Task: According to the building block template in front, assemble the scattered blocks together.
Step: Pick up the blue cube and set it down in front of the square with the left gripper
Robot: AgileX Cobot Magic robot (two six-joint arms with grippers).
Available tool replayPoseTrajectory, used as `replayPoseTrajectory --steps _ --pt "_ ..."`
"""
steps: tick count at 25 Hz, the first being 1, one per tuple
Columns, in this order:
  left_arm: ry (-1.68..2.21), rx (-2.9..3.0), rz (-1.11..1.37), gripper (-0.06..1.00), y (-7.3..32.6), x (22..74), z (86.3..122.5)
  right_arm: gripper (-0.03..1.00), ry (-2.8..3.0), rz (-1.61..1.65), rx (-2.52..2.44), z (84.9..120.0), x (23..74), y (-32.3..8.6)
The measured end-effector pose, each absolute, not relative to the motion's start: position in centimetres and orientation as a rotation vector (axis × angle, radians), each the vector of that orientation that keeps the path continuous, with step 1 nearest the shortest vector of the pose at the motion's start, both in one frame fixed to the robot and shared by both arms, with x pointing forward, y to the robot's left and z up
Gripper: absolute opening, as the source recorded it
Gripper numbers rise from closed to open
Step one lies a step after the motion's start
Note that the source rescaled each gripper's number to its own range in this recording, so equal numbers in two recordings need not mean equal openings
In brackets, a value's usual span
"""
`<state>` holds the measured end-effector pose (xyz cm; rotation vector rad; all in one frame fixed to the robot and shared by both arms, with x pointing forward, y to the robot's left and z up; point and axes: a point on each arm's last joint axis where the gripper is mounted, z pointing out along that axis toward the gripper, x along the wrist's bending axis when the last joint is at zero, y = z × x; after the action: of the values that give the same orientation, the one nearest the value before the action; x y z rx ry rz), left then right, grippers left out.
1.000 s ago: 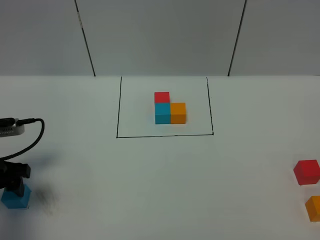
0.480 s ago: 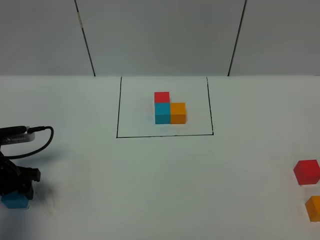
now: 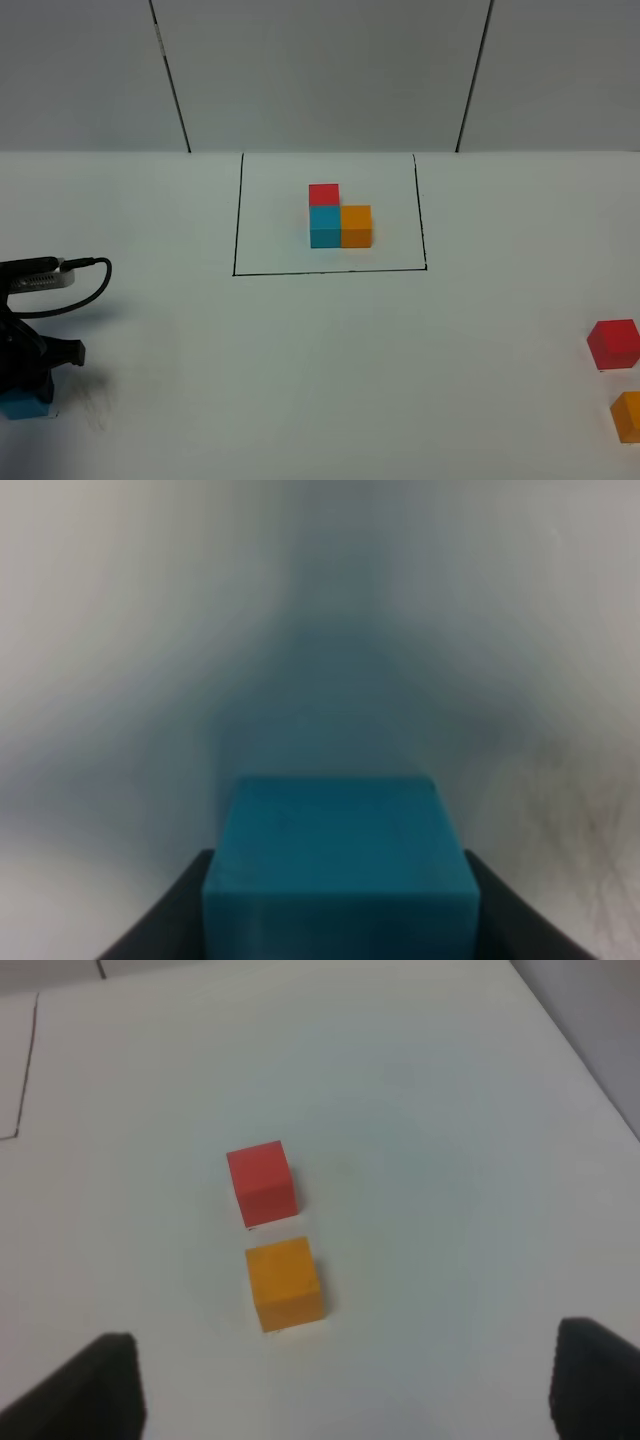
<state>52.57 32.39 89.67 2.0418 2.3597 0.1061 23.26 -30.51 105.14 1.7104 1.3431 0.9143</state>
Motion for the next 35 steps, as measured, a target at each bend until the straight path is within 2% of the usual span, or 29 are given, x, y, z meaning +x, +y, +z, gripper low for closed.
replayPoseTrajectory --steps 4,9,16,21,25,35 --pt "2.313 2.159 0.120 0.01 32.6 53.1 90.5 0.77 1.343 0.914 1.710 105.1 23.3 -30.5" --pt "1.886 2.589 0.104 0.01 29.9 55.1 95.3 0.77 1.343 0.914 1.710 105.1 23.3 -30.5" --pt "0.808 3.080 0.088 0.01 20.6 56.1 101.3 0.77 1.343 0.914 1.710 105.1 23.3 -30.5" --pt "0.163 2.993 0.317 0.01 11.8 54.8 102.9 0.77 1.343 0.914 1.710 105.1 23.3 -30.5" --pt "-0.018 2.912 0.407 0.01 7.8 54.1 102.1 0.77 1.343 0.914 1.710 105.1 23.3 -30.5" --pt "-0.078 3.069 0.105 0.01 5.3 54.0 93.9 0.77 1.343 0.914 1.710 105.1 23.3 -30.5"
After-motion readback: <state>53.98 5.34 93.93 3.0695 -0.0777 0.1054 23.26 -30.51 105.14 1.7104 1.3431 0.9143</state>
